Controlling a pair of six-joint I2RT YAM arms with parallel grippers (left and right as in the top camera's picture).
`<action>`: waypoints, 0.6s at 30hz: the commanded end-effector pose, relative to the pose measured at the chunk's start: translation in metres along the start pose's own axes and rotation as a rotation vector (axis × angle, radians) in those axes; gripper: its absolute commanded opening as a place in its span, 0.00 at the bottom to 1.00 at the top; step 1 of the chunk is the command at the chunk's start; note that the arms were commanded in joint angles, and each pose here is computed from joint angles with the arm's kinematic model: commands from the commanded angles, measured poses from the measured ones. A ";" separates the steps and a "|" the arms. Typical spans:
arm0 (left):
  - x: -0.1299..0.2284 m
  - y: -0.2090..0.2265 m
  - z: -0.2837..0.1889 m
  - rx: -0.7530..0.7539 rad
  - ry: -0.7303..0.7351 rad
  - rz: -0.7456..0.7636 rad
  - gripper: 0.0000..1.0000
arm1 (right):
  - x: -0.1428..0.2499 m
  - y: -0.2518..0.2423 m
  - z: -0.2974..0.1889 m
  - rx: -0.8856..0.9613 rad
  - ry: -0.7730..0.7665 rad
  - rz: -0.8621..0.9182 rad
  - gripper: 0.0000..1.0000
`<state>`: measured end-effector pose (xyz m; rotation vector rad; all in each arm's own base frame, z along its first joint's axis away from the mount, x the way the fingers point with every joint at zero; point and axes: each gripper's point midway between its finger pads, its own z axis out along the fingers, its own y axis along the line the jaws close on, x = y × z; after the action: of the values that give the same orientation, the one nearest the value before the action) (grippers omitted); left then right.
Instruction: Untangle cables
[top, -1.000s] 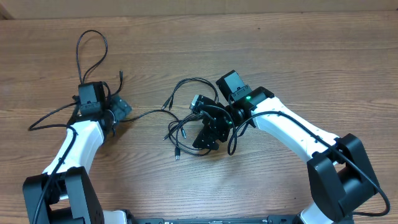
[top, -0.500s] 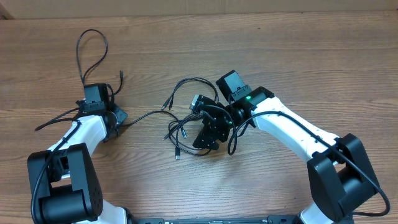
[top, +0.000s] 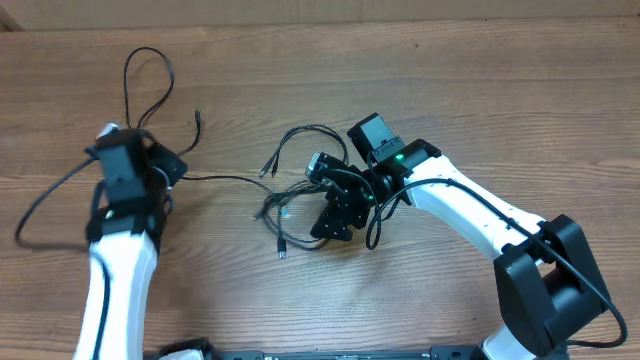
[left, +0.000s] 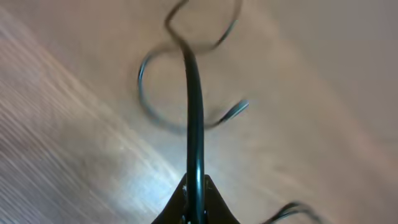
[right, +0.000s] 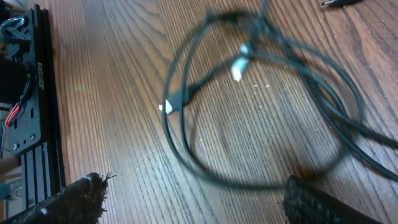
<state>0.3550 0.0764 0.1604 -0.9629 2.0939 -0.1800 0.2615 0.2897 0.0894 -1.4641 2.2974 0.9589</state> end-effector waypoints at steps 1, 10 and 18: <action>-0.058 -0.016 -0.064 0.095 -0.215 0.004 0.04 | -0.007 -0.002 -0.001 0.006 -0.011 -0.019 0.90; -0.084 -0.060 -0.138 0.355 -0.312 0.022 0.04 | -0.009 -0.003 -0.002 0.010 -0.020 -0.026 0.91; -0.073 -0.085 -0.149 0.505 -0.223 -0.012 0.04 | -0.024 -0.006 -0.002 0.018 -0.078 -0.077 1.00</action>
<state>0.3251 0.0545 0.3212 -0.7085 1.7382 -0.4495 0.2695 0.2950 0.0928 -1.4632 2.2436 0.9470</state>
